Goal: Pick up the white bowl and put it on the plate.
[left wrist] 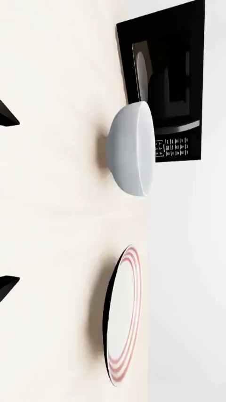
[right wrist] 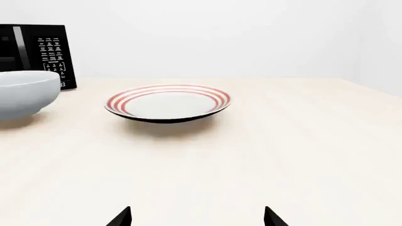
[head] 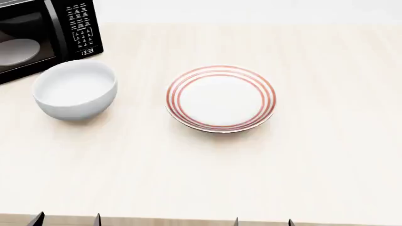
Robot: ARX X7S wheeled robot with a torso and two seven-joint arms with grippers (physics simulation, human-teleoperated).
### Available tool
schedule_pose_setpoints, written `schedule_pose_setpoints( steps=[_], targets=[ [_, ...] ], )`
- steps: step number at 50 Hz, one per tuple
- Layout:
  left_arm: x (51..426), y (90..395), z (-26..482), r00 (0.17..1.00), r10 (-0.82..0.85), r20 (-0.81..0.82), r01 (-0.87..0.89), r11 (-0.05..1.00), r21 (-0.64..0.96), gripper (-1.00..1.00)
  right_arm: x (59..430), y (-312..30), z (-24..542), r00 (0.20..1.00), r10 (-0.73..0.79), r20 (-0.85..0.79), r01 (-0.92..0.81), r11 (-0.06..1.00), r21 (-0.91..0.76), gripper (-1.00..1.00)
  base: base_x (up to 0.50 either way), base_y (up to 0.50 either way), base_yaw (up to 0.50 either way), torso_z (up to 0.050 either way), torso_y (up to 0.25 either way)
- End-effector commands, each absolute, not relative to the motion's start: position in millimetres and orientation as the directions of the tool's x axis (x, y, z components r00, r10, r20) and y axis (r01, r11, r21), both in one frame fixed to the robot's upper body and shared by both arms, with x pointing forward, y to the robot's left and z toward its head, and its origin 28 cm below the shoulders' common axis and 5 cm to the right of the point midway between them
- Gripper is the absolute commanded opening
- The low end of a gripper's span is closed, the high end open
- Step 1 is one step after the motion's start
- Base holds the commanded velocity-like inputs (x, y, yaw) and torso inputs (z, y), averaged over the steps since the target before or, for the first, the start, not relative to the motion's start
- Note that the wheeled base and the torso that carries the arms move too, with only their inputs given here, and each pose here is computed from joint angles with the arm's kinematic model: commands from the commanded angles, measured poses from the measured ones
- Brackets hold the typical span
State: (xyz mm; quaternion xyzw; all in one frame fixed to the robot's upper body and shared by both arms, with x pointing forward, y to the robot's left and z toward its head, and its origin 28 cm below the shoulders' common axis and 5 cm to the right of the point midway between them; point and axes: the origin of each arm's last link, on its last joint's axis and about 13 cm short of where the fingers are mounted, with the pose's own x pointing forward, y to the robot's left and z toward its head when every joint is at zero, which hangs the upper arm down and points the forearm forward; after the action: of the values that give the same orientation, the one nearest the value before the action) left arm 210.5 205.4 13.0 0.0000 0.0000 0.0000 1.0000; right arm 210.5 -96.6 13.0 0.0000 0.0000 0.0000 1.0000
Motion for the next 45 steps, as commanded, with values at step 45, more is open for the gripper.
schedule_pose_setpoints(
  steps=[45],
  targets=[
    [198,206,83,0.962,0.057,0.269,-0.084,0.992,0.091,1.0,183,-88,97,0.962,-0.043,0.27,0.056,0.998,-0.041,1.0,0.0,0.0,0.0,0.0,0.0]
  ],
)
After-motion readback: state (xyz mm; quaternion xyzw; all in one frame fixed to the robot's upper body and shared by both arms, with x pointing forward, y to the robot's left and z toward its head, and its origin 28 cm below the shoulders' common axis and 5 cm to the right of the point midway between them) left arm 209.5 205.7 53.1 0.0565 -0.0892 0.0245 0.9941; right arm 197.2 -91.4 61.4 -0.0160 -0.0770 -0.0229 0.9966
